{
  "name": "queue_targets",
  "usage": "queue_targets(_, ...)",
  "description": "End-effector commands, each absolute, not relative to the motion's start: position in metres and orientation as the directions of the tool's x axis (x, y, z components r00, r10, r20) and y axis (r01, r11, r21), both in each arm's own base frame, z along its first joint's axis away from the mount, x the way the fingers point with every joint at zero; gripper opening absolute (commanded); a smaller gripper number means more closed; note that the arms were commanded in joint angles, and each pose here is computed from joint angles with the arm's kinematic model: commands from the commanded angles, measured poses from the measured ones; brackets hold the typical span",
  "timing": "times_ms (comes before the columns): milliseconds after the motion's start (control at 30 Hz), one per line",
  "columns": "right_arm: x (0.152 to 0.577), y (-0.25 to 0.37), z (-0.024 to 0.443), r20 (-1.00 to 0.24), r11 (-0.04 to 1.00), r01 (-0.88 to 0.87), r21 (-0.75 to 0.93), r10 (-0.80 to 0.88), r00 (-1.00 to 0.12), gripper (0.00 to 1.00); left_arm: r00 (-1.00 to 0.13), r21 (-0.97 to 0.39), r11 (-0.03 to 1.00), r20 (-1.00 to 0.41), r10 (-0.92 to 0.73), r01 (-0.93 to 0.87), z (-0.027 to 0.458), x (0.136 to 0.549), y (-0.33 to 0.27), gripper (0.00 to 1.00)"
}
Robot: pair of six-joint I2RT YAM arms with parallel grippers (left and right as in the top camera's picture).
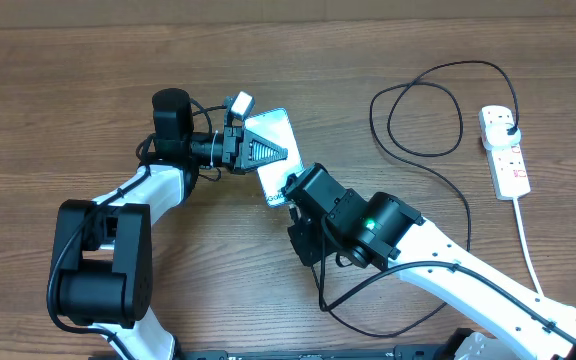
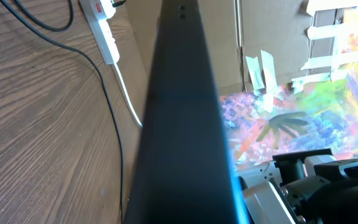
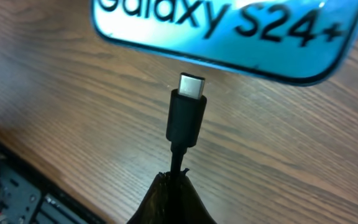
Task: Plug charger to phone and switch on socket
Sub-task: 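Align the USB-C plug under the phone's bottom port with right gripper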
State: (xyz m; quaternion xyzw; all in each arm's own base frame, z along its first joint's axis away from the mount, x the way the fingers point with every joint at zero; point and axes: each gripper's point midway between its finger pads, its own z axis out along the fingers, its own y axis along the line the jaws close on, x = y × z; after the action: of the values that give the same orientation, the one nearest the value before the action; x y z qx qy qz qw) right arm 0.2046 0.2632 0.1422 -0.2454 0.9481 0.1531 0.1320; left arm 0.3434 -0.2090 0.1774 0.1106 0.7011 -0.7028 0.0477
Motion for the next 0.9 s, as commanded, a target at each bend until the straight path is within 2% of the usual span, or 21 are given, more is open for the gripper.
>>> queue_targets(0,0.204,0.271,0.149,-0.330,0.819,-0.510,0.261,-0.420,-0.845,0.04,-0.960,-0.967,-0.036,-0.255,0.117,0.252,0.185,0.342,-0.211,0.04)
queue_targets(300,0.212,0.269,0.149,-0.359,0.822,-0.524,0.224,-0.430,-0.828,0.04,-0.971,-0.978,-0.030,-0.209,0.119,0.206,0.185,0.342,-0.211,0.04)
queue_targets(867,0.223,0.268,0.152,-0.402,0.830,-0.527,0.180,-0.427,-0.810,0.04,-0.970,-0.977,-0.031,-0.212,0.119,0.209,0.185,0.342,-0.211,0.04)
